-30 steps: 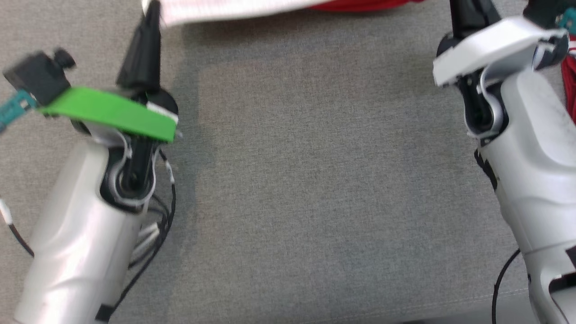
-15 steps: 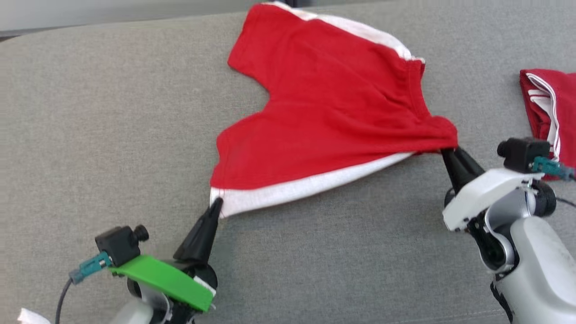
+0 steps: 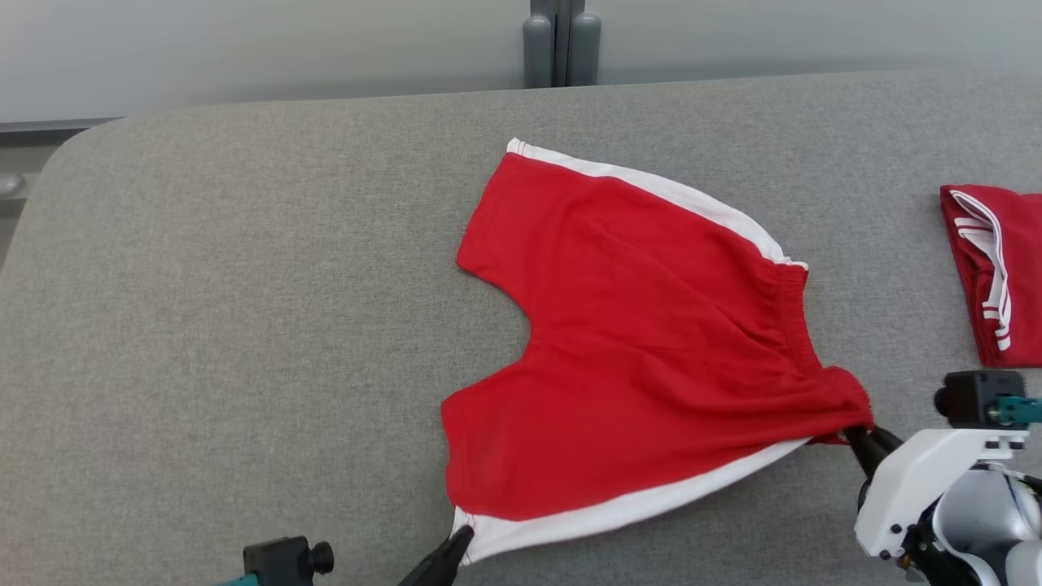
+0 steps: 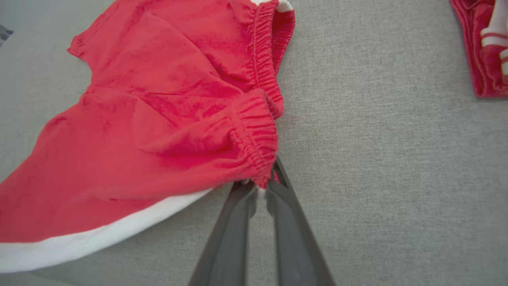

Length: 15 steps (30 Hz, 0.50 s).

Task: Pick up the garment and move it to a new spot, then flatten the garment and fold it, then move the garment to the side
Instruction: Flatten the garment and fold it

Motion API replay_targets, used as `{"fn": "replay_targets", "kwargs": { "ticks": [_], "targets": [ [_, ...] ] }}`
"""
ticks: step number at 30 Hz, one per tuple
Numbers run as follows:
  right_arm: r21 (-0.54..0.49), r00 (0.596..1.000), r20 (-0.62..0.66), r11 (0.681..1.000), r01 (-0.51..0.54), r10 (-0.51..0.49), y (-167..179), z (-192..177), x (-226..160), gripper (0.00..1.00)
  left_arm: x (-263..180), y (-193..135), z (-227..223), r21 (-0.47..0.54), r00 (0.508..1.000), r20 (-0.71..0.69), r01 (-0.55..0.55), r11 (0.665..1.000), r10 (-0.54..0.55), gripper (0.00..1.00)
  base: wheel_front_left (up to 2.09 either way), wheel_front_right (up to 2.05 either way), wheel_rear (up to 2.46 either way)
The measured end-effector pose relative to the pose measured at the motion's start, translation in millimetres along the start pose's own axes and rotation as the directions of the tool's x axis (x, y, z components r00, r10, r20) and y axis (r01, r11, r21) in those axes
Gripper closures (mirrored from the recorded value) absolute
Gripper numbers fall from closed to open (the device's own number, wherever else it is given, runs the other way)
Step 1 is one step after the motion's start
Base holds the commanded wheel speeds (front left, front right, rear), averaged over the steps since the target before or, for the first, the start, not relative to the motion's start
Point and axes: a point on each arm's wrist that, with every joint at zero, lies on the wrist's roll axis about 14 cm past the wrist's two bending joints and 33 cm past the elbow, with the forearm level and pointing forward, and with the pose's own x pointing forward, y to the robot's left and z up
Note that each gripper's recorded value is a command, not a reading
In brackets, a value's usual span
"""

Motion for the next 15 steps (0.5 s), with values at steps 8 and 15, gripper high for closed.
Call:
{"fn": "replay_targets", "kwargs": {
  "ticks": [8,15],
  "targets": [
    [0.031,0.989,0.145,0.999,0.009,-0.014,4,30,-13,1.00,20,-15,47,0.112,0.989,0.133,0.046,0.993,-0.061,1.00,0.00,0.00,0.00],
    [0.068,0.971,0.241,0.997,-0.024,0.007,8,53,-2,1.00,60,-20,96,0.248,0.968,0.229,0.049,0.968,-0.107,1.00,0.00,0.00,0.00]
  ]
}}
